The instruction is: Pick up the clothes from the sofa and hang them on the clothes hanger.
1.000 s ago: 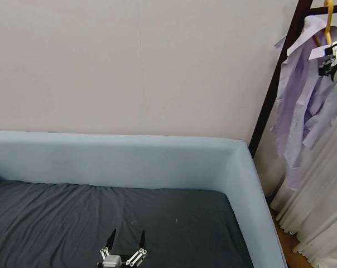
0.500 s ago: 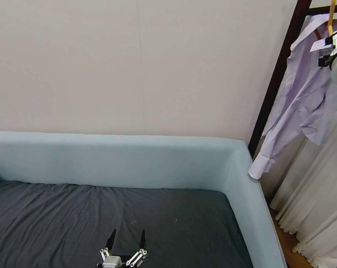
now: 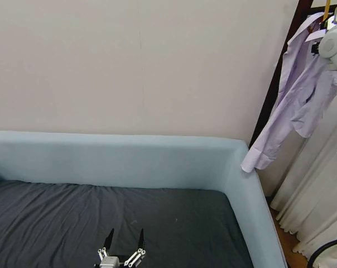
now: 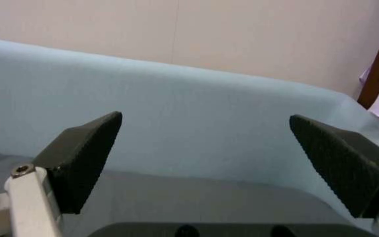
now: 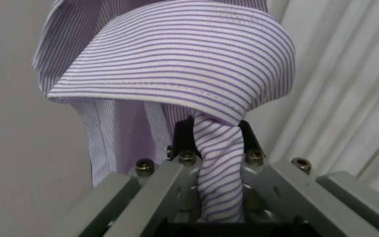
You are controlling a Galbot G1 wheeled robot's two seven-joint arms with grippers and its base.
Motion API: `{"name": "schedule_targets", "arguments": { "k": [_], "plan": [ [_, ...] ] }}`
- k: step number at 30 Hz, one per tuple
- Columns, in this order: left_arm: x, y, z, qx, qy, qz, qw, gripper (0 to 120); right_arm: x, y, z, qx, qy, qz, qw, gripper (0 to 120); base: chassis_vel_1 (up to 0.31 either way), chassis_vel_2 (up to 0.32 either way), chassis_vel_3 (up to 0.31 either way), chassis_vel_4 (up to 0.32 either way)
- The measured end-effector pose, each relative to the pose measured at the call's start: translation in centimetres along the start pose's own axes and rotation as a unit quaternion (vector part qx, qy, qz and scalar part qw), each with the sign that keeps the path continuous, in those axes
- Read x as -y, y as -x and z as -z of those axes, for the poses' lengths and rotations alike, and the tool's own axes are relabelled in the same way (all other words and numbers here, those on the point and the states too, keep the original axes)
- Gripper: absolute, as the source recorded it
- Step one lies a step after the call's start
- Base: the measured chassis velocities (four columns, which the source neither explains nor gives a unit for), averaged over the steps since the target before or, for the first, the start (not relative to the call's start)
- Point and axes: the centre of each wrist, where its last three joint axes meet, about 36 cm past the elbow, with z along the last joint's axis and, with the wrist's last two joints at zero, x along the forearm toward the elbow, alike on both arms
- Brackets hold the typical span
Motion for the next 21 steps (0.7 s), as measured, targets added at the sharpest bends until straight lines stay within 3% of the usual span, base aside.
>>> {"name": "schedule_targets", "arguments": {
  "k": [21],
  "plan": [
    [-0.1, -0.2, 0.1, 0.007, 0.006, 0.000, 1.0000, 100, -1.8, 0.4, 0.0, -0.073, 0.079, 0.009, 0.994, 2, 0.000, 0.000, 0.000, 0.000]
  ]
}}
